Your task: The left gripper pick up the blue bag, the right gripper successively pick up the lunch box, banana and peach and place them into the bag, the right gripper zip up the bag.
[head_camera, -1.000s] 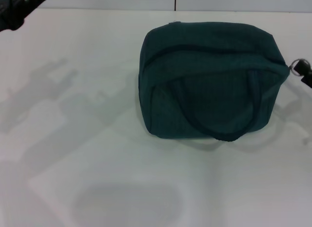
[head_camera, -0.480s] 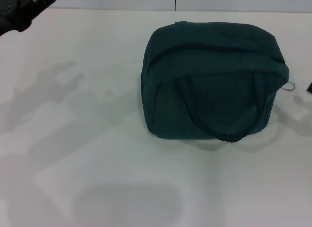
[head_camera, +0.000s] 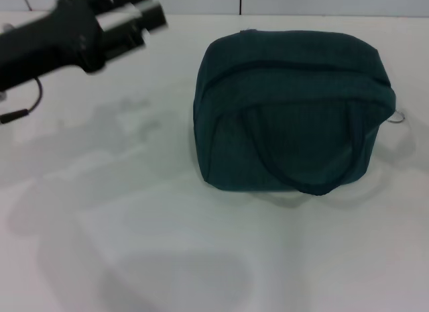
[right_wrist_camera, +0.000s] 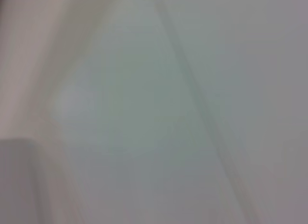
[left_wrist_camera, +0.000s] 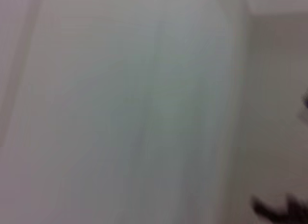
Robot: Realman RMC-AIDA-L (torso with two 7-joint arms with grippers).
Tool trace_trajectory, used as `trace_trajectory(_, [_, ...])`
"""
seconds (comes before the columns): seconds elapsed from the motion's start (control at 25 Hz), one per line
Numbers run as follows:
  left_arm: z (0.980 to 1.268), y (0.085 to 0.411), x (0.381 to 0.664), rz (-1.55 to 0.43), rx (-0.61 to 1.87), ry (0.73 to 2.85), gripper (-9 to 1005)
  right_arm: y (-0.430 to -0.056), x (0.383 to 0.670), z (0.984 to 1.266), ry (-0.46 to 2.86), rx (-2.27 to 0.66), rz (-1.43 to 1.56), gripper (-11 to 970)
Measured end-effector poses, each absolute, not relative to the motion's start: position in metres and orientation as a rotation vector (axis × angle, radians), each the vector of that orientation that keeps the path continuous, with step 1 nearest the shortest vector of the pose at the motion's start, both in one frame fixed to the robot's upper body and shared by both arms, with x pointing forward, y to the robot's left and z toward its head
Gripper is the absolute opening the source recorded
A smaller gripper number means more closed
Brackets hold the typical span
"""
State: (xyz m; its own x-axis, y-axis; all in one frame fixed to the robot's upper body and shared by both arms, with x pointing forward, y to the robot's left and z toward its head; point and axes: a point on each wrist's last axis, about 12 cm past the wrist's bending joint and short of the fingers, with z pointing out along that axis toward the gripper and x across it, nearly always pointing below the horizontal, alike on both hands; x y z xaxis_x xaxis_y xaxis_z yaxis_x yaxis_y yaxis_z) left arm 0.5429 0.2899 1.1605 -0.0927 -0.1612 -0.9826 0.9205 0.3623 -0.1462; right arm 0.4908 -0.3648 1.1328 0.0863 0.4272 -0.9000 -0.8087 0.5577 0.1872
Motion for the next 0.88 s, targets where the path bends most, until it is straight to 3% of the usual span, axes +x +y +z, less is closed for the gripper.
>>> trace_trajectory(0.24, [1.16,0.269,0.54,-1.17,0.906,1.411,551,-0.337,0.54,1.19,1.29,-0.732,1.266,833])
trace_trajectory(0.32, [1.159,0.263,0.536,-1.178,0.919,1.41,636,-0.324,0.551,1.199,1.345,-0.816,1.33,833])
trace_trajectory(0.44, [1.156,0.254,0.53,-1.197,0.943,1.377,763,-0.306,0.558,1.198,1.397,-0.921,1.35,834])
trace_trajectory(0.68, [1.143,0.248,0.521,-1.247,0.946,1.386,832,-0.274,0.551,1.182,1.395,-1.17,1.213,837])
trace_trajectory(0.88, [1.129,0.251,0.516,-1.243,0.907,1.385,889,-0.271,0.541,1.175,1.383,-1.217,1.158,834])
